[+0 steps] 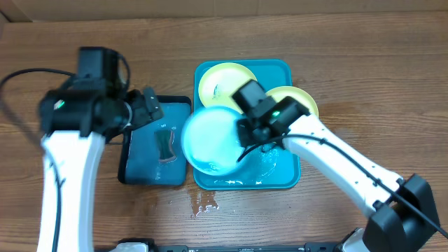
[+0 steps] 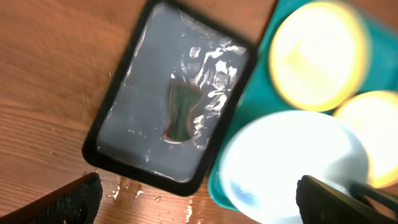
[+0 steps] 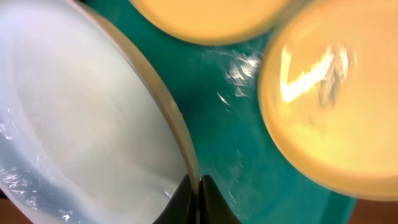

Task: Clean dirty plates on tray and stack at the side
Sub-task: 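Lift the white plate with the right gripper and tilt it over the sink tray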

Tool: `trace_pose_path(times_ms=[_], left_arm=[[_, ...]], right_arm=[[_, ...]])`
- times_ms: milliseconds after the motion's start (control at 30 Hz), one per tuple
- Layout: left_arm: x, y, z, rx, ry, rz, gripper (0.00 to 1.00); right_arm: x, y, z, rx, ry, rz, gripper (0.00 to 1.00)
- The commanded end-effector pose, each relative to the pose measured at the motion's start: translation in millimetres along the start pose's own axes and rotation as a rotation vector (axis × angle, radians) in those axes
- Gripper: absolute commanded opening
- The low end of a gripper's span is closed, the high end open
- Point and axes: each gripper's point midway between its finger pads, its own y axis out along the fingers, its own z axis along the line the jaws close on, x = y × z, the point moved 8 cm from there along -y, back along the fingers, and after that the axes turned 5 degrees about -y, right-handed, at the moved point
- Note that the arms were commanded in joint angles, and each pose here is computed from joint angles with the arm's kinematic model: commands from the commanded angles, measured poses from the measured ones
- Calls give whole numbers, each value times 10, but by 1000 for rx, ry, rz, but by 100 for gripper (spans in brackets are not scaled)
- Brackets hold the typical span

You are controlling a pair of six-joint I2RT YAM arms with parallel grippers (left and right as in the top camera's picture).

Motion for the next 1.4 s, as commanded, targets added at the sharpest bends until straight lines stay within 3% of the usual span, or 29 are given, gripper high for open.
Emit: trace_pose_path(times_ms=[0, 200, 533, 767, 1367], left_arm=[[-51, -541, 37, -80, 0, -120, 100], [-297, -984, 171, -129, 49, -214, 100], [-507, -1281, 404, -79, 43, -348, 100], [-498, -1263, 399, -76, 43, -342, 100], [-502, -1235, 403, -64, 43, -322, 100]], right_arm=[[181, -318, 363, -1, -100, -203, 4], [298, -240, 847, -86, -166, -417, 4], [279, -155, 1275, -293, -282, -619, 4], [93, -326, 1464, -447, -329, -715, 4], [-135, -561, 1672, -571, -335, -835, 4]])
